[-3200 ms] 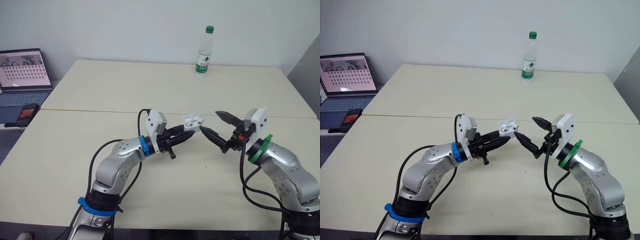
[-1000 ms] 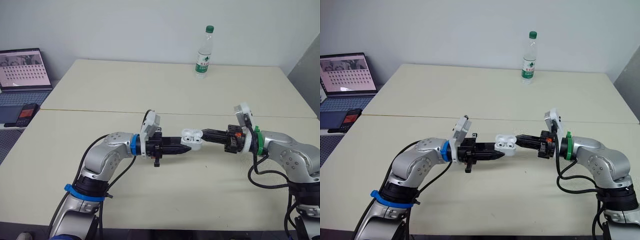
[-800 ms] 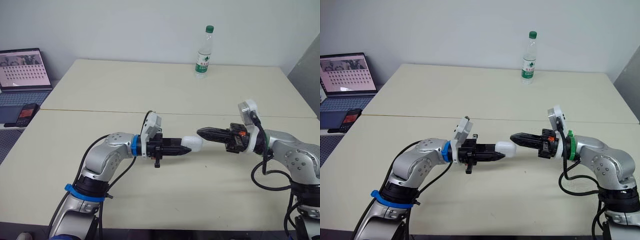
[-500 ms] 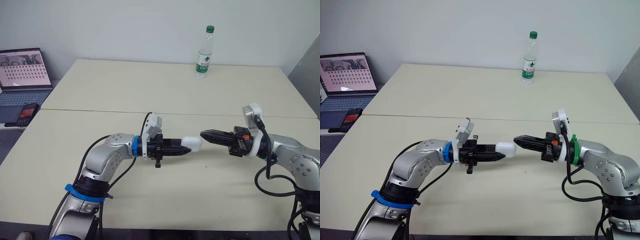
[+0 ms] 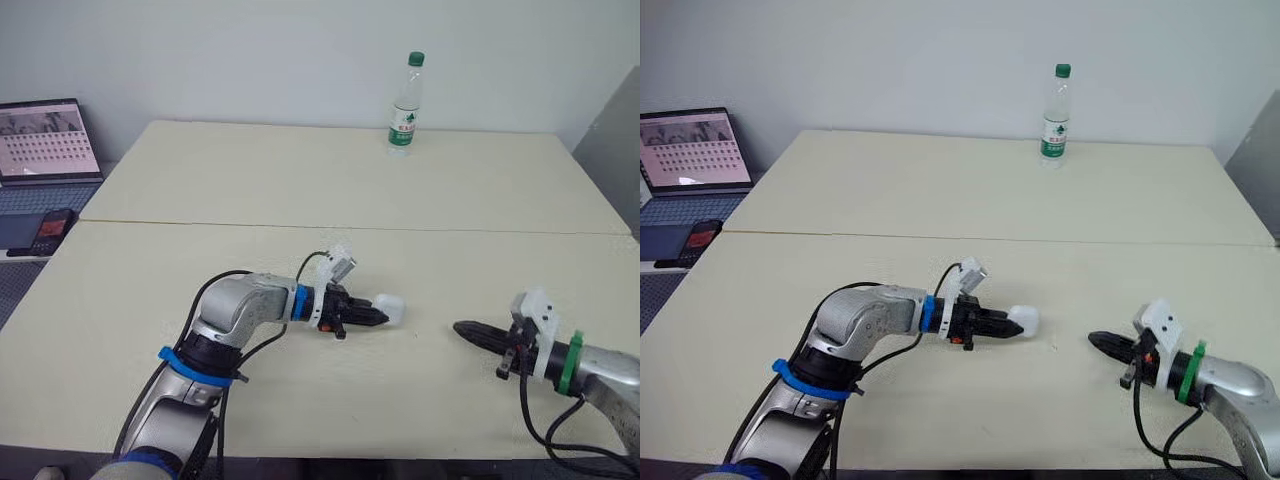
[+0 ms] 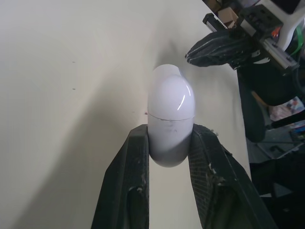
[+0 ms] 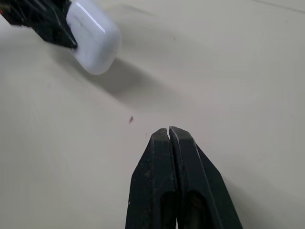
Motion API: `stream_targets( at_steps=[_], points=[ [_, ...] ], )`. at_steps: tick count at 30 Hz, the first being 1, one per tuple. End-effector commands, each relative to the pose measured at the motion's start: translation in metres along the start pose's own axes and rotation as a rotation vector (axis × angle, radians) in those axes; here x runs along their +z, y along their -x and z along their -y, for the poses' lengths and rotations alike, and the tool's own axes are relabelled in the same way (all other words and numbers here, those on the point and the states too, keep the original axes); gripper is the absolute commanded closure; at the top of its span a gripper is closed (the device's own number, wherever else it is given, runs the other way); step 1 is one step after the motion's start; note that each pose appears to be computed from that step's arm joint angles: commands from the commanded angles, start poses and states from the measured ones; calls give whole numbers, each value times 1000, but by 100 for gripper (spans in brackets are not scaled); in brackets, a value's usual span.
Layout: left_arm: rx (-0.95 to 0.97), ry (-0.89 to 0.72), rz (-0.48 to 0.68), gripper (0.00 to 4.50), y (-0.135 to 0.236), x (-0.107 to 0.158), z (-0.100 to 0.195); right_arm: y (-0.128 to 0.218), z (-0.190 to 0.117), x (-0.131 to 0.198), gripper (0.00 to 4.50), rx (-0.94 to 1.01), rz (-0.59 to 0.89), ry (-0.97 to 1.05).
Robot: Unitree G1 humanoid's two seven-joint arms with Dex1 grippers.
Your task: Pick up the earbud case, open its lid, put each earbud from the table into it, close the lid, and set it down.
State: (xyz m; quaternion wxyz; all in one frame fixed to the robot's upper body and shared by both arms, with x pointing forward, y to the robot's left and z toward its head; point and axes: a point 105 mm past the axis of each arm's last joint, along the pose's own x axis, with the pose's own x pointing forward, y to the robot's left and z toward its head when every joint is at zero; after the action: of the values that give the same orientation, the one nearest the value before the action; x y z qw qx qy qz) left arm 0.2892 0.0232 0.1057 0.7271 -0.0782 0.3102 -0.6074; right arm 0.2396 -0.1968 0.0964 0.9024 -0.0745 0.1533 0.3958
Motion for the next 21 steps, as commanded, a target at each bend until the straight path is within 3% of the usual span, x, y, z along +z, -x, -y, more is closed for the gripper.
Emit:
stream_targets(
  at_steps=[1, 3, 6, 15, 21],
  points=[
    [10, -14, -20, 372, -4, 5, 1, 3, 1, 22, 446, -64, 99, 79],
    [17, -3, -39, 372, -4, 2, 0, 3, 0, 20, 446, -83, 111, 80],
    [38, 11, -57, 285, -4, -2, -2, 3, -4, 15, 450, -94, 108, 89],
    [90, -132, 35, 2, 9, 11, 3, 3, -3, 7, 450, -97, 93, 114],
    [195, -229, 112, 2, 51, 14, 1, 4, 1, 5, 450, -103, 104, 107]
  ],
)
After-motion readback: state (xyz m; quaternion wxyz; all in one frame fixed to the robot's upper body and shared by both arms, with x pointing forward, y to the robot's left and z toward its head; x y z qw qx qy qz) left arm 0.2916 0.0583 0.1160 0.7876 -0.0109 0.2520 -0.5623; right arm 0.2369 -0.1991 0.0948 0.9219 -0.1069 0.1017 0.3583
